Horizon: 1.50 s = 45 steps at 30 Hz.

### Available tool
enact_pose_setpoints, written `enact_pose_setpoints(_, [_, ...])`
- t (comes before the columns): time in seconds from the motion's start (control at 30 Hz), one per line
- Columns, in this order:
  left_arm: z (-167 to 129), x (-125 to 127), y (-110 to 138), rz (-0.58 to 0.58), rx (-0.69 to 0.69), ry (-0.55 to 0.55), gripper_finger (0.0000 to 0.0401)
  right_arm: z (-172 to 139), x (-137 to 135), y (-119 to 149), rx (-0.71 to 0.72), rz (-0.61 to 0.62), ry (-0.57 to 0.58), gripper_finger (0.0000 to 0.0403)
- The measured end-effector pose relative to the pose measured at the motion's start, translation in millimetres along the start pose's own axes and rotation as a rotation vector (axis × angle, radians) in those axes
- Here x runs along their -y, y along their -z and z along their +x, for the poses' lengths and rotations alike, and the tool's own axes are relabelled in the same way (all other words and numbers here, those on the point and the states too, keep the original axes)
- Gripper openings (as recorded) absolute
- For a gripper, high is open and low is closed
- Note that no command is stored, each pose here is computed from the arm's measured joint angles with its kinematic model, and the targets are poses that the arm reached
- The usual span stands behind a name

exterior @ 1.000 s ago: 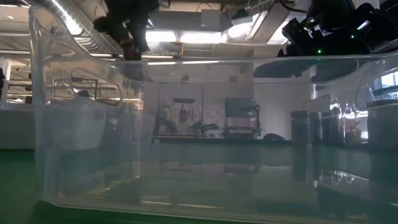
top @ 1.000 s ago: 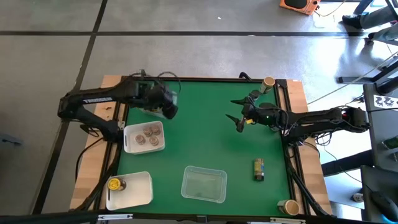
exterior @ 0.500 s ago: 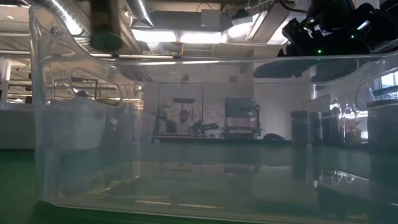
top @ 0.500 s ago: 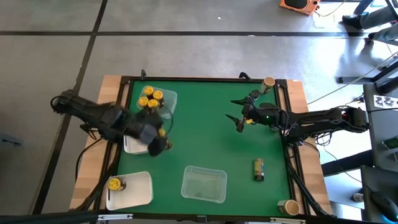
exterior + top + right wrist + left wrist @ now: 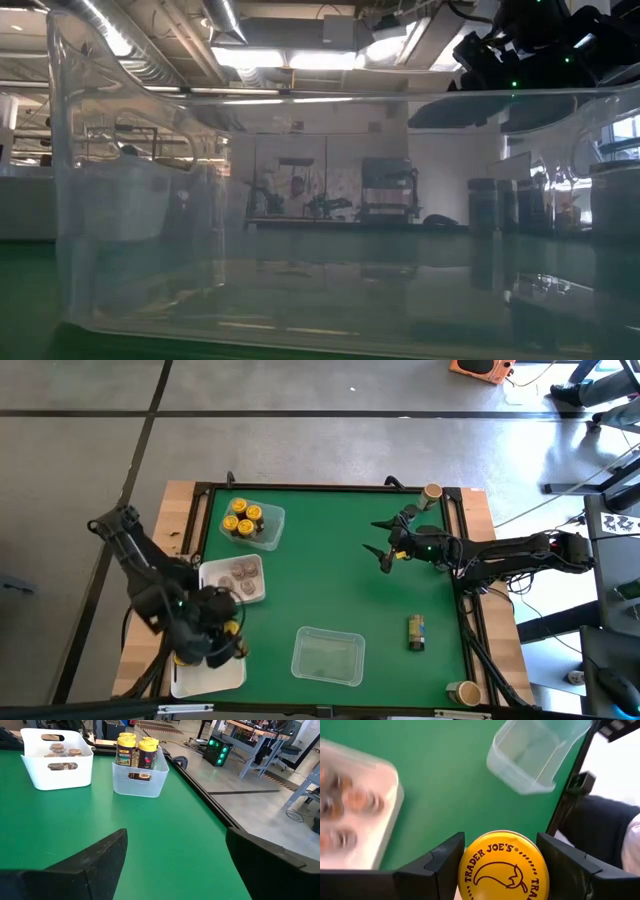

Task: Sort spices by type
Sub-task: Put the yellow spice bottle from the top transparent bin into the bottom white bin

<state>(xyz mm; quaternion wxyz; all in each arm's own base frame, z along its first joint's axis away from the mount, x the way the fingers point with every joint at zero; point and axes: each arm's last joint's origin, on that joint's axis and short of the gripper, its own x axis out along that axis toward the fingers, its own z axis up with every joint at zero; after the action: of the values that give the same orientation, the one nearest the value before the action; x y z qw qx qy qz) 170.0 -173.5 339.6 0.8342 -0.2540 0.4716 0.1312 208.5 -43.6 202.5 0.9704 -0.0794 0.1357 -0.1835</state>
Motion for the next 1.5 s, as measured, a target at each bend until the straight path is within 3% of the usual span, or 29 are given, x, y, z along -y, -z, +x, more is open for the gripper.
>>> enact_pose_setpoints(0.33, [11, 18, 55, -0.091, -0.065, -0.074, 0.0228, 0, 0, 0, 0.0, 0.0, 0.0, 0.0337])
enact_pose_setpoints(0.57, [34, 21, 81, -0.029, -0.097, -0.21, 0.023, 0, 0, 0, -0.001, -0.001, 0.0, 0.0337])
enact_pose_setpoints(0.77, [54, 21, 93, 0.003, -0.153, -0.31, 0.0233, 0, 0, 0, -0.001, -0.001, 0.0, 0.0337])
enact_pose_setpoints(1.23, [80, 9, 106, 0.036, -0.141, -0.425, 0.0235, 0, 0, 0, -0.001, 0.0, 0.0, 0.0337])
enact_pose_setpoints(1.5, [81, 9, 107, 0.029, -0.142, -0.423, 0.0235, 0, 0, 0, -0.001, 0.0, -0.001, 0.0337])
